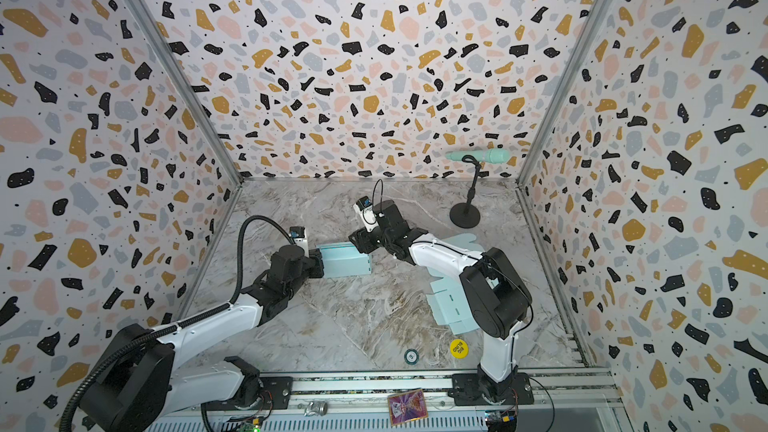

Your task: Fold the paper box

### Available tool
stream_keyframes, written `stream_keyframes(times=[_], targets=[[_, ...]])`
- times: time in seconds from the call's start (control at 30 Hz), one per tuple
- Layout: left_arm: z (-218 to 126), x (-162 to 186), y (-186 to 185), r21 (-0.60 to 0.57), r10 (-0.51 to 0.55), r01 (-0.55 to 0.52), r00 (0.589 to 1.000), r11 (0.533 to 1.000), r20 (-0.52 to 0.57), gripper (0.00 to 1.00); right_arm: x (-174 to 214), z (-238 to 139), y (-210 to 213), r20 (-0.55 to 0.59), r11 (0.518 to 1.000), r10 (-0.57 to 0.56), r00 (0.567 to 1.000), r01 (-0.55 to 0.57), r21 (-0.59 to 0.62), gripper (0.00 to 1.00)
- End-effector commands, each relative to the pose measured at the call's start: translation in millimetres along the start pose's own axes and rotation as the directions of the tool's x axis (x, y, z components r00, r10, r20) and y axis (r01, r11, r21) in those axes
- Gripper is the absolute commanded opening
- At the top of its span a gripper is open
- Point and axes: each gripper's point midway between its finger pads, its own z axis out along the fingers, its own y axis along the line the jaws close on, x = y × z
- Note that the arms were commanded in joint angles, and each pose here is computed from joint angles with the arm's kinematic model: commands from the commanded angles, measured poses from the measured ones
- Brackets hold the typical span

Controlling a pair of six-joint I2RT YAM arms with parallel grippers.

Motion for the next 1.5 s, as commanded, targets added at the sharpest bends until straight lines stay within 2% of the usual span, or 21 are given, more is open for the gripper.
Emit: stream_keyframes(times=[0.0,0.2,0.5,0.73,0.8,0.97,1.2,1.37,1.47], targets=[[1.2,37.9,8.6,-0.025,0.043,-0.046,0.993,0.999,-0.111,0.0,9.4,-9.0,4.1,-0.02,1.0,0.0,1.0,0.0,0.0,0.58],[1.1,35.1,5.9,-0.017,0.023,-0.024,0.996,1.0,-0.087,0.0,31.5,-14.5,16.4,-0.057,0.999,-0.027,0.998,0.025,-0.031,0.51],[1.3,54.0,7.9,-0.006,-0.038,0.038,0.994,0.999,-0.101,0.0,60.5,-17.2,17.7,-0.076,0.993,-0.098,0.992,0.102,0.057,0.5],[-1.1,61.6,6.9,0.014,-0.074,0.076,0.992,0.997,-0.105,0.09,78.5,-14.6,26.3,-0.092,0.993,-0.108,0.99,0.112,0.037,0.49],[-4.5,59.3,3.8,0.034,-0.09,0.094,0.991,0.995,-0.098,0.16,84.3,-13.9,25.6,-0.101,0.993,-0.106,0.989,0.111,0.043,0.48],[-14.9,42.9,-15.4,0.126,-0.099,0.111,0.99,0.986,-0.1,0.6,97.2,-13.8,20.1,-0.118,0.991,-0.1,0.988,0.108,0.072,0.47],[-27.5,27.2,-42.1,0.244,-0.105,0.139,0.983,0.96,-0.148,0.99,100.2,-13.1,17.5,-0.114,0.991,-0.095,0.989,0.105,0.088,0.46],[-37.7,-18.4,-47.2,0.272,-0.186,0.203,0.979,0.941,-0.087,1.0,105.8,-11.5,15.9,-0.122,0.99,-0.094,0.988,0.106,0.095,0.46],[-31.9,-36.5,-29.4,0.189,-0.24,0.247,0.969,0.95,-0.056,1.0,107.7,-11.9,14.9,-0.123,0.988,-0.101,0.987,0.114,0.104,0.46]])
